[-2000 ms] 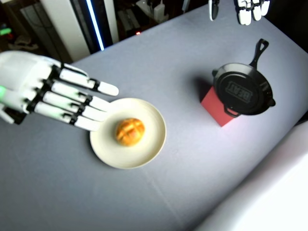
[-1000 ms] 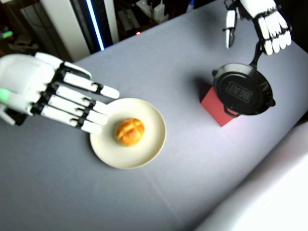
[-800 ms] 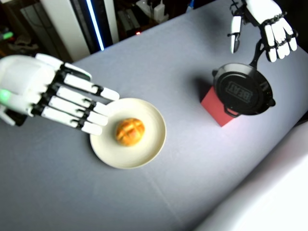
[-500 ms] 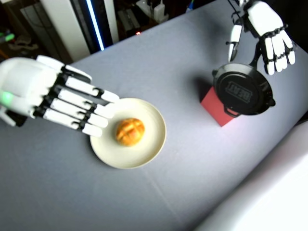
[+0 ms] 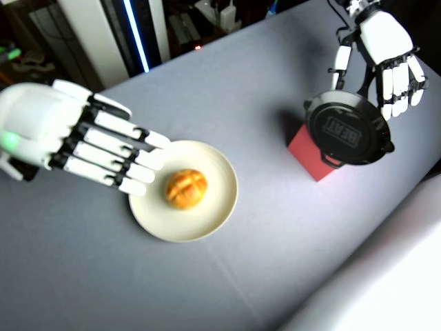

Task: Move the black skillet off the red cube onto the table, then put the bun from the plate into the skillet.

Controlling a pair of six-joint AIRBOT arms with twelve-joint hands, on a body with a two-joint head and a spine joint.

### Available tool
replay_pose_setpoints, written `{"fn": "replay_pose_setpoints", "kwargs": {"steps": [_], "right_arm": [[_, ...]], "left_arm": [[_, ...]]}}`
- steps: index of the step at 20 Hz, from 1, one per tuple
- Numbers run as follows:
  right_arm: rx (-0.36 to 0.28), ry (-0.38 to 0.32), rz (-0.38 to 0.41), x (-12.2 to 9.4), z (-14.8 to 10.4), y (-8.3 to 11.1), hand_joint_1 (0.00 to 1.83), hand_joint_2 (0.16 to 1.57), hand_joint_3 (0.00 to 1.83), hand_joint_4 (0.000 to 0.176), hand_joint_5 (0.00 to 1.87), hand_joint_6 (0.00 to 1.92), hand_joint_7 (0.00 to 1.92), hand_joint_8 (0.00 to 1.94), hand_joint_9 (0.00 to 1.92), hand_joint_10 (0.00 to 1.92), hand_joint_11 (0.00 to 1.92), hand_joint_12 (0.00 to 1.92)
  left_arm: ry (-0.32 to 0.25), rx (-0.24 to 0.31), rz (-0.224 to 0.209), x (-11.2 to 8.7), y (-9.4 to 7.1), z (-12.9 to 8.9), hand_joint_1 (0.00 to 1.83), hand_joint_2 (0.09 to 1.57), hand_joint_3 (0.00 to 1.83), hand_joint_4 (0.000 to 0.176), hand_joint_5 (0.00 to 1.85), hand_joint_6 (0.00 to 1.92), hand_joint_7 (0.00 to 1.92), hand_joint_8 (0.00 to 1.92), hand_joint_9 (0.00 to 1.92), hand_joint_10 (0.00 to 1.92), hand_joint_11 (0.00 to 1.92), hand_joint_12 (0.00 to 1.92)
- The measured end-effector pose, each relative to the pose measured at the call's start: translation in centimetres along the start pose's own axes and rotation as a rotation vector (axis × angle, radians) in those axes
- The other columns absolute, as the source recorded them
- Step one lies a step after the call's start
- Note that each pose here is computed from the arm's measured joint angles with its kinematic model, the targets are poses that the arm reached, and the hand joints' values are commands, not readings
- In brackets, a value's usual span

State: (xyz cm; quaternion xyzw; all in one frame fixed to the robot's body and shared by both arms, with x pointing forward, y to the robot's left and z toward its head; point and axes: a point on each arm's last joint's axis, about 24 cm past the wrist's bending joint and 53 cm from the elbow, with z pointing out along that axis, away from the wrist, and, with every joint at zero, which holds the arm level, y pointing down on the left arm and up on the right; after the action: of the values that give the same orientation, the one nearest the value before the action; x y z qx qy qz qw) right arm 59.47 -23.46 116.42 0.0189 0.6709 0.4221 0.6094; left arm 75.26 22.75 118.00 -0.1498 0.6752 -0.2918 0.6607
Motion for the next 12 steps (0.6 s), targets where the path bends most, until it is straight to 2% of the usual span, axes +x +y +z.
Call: {"fn": "replay_pose_setpoints", "kwargs": {"steps": [1, 2, 3, 4, 5, 6, 7, 8, 9, 10, 11, 12], "right_arm": [[0.0, 0.001, 0.0, 0.0, 0.0, 0.0, 0.33, 1.3, 0.0, 0.101, 0.28, 0.0, 0.18, 0.0, 0.19, 0.0, 0.3, 0.04], [0.0, 0.001, 0.003, 0.1, 0.0, 0.0, 0.33, 1.31, 0.0, 0.093, 0.29, 0.0, 0.2, 0.0, 0.21, 0.01, 0.32, 0.05], [0.0, 0.001, 0.003, 0.1, 0.0, -0.1, 0.33, 1.31, 0.0, 0.093, 0.29, 0.0, 0.2, 0.0, 0.21, 0.01, 0.32, 0.05], [0.004, 0.005, 0.004, 0.3, 0.0, -0.1, 0.34, 1.31, 0.0, 0.084, 0.29, 0.0, 0.21, 0.01, 0.21, 0.01, 0.32, 0.05], [0.004, 0.009, 0.004, 0.4, 0.0, -0.1, 0.35, 1.31, 0.0, 0.083, 0.3, 0.0, 0.21, 0.0, 0.22, 0.01, 0.32, 0.05], [0.004, 0.01, 0.005, 0.4, 0.0, -0.1, 0.34, 1.31, 0.0, 0.087, 0.3, 0.0, 0.21, 0.0, 0.23, 0.01, 0.33, 0.05], [0.004, 0.011, 0.006, 0.5, 0.0, -0.1, 0.34, 1.32, 0.0, 0.076, 0.3, 0.0, 0.21, 0.0, 0.23, 0.01, 0.33, 0.05], [0.005, 0.013, 0.006, 0.5, 0.0, -0.2, 0.34, 1.32, 0.0, 0.075, 0.31, 0.01, 0.22, 0.01, 0.24, 0.01, 0.34, 0.05], [0.007, 0.014, 0.006, 0.6, 0.0, -0.2, 0.33, 1.33, 0.01, 0.076, 0.31, 0.01, 0.23, 0.01, 0.24, 0.01, 0.34, 0.05], [0.007, 0.015, 0.006, 0.6, 0.0, -0.2, 0.33, 1.33, 0.01, 0.072, 0.31, 0.01, 0.23, 0.01, 0.25, 0.02, 0.36, 0.06], [0.007, 0.015, 0.006, 0.6, 0.0, -0.2, 0.31, 1.33, 0.0, 0.081, 0.31, 0.0, 0.24, 0.01, 0.27, 0.01, 0.37, 0.06], [0.008, 0.015, 0.006, 0.6, 0.0, -0.2, 0.33, 1.33, 0.0, 0.077, 0.31, 0.0, 0.24, 0.0, 0.26, 0.01, 0.34, 0.05]], "left_arm": [[0.007, 0.001, -0.004, 0.2, -0.1, 0.3, 0.88, 0.96, 0.0, 0.049, 0.56, 0.0, 0.6, 0.0, 0.59, 0.01, 0.02, 1.04], [0.019, 0.004, -0.011, 0.6, -0.5, 0.7, 0.91, 0.99, 0.0, 0.0, 0.74, 0.01, 0.75, 0.01, 0.76, 0.03, 0.29, 1.06], [0.021, 0.008, -0.013, 0.7, -0.7, 0.7, 0.91, 0.99, 0.0, 0.0, 0.74, 0.01, 0.75, 0.01, 0.76, 0.03, 0.29, 1.06], [0.025, 0.017, -0.009, 0.9, -1.0, 0.8, 0.92, 1.01, 0.0, 0.0, 0.81, 0.01, 0.81, 0.01, 0.82, 0.04, 0.35, 1.07], [0.029, 0.023, -0.01, 1.1, -1.3, 0.9, 0.93, 1.01, 0.0, 0.0, 0.87, 0.01, 0.86, 0.01, 0.87, 0.03, 0.38, 1.09], [0.034, 0.023, -0.012, 1.2, -1.4, 0.9, 1.01, 1.07, 0.0, 0.139, 1.0, 0.7, 0.94, 0.01, 0.92, 0.03, 0.4, 1.19], [0.034, 0.025, -0.01, 1.2, -1.4, 0.9, 1.02, 1.09, 0.0, 0.169, 0.99, 0.91, 0.98, 0.01, 0.95, 0.04, 0.42, 1.25], [0.033, 0.024, -0.011, 1.2, -1.4, 0.9, 1.06, 1.09, 0.0, 0.084, 1.02, 0.91, 1.05, 0.03, 1.02, 0.07, 0.52, 1.38], [0.033, 0.023, -0.011, 1.1, -1.4, 0.9, 1.08, 1.09, 0.0, 0.035, 1.03, 0.9, 1.18, 0.09, 1.06, 0.42, 0.71, 1.45], [0.031, 0.023, -0.011, 1.1, -1.4, 0.9, 1.05, 1.1, 0.01, 0.085, 0.99, 1.0, 1.08, 0.75, 0.99, 1.02, 0.79, 1.61], [0.03, 0.024, -0.011, 1.1, -1.4, 0.9, 0.98, 1.09, 0.0, 0.0, 0.88, 1.23, 0.95, 1.33, 0.93, 1.51, 0.85, 1.85], [0.03, 0.023, -0.012, 1.1, -1.4, 0.9, 0.97, 1.09, 0.0, 0.0, 0.79, 1.75, 0.93, 1.8, 1.02, 1.84, 1.07, 1.91]]}}
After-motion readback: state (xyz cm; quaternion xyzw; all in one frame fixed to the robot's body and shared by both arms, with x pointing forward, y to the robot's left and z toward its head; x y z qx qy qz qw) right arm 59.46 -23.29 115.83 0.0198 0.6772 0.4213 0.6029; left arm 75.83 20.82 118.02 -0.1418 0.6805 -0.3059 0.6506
